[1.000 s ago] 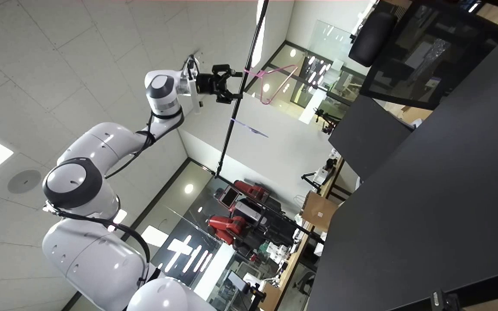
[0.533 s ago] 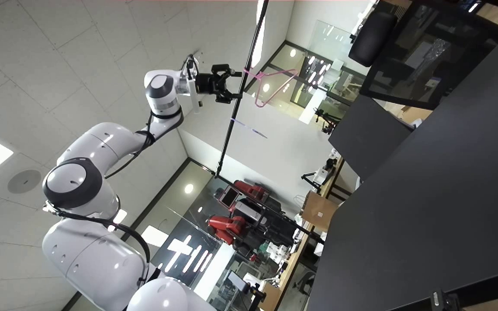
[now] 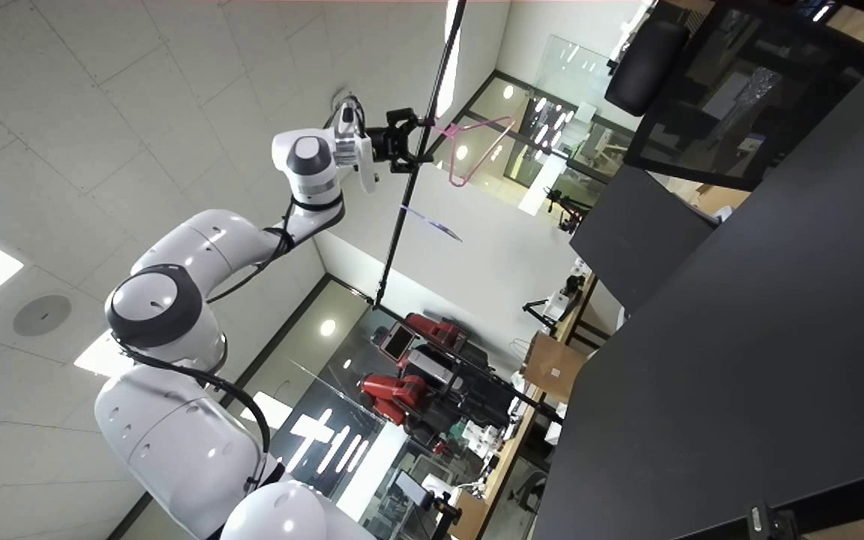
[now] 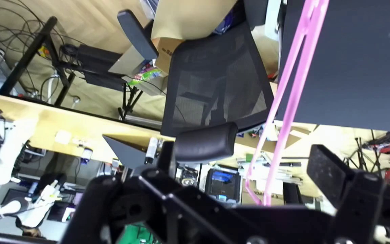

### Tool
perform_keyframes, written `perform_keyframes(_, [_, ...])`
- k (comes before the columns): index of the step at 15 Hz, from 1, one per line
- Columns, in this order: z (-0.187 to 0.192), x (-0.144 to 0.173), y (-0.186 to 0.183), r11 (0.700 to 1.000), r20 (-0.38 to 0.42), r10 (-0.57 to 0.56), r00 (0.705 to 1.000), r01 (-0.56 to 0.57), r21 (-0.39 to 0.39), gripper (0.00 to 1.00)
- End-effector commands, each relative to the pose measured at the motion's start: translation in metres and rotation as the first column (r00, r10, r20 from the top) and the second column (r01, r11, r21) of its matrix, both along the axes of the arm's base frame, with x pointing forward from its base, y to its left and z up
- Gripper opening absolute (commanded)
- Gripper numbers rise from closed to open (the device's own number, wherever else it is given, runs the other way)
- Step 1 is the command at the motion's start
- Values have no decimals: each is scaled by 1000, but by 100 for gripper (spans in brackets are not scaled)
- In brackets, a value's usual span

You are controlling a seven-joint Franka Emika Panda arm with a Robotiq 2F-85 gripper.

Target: Put the pink hanger on the table

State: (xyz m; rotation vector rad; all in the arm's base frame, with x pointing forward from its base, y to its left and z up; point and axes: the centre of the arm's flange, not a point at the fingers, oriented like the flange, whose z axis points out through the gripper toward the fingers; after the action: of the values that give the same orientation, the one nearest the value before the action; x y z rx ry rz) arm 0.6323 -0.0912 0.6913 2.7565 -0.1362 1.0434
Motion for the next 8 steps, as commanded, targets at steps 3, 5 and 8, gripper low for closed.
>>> perform_keyframes(3, [-18,60,19,1000,197,4,980,-10,27,100])
perform_keyframes(5, [-20,74,28,1000,261,13,965,-19,20,100])
perform_keyframes(8, [-21,87,42,999,350,33,936,-30,-12,75])
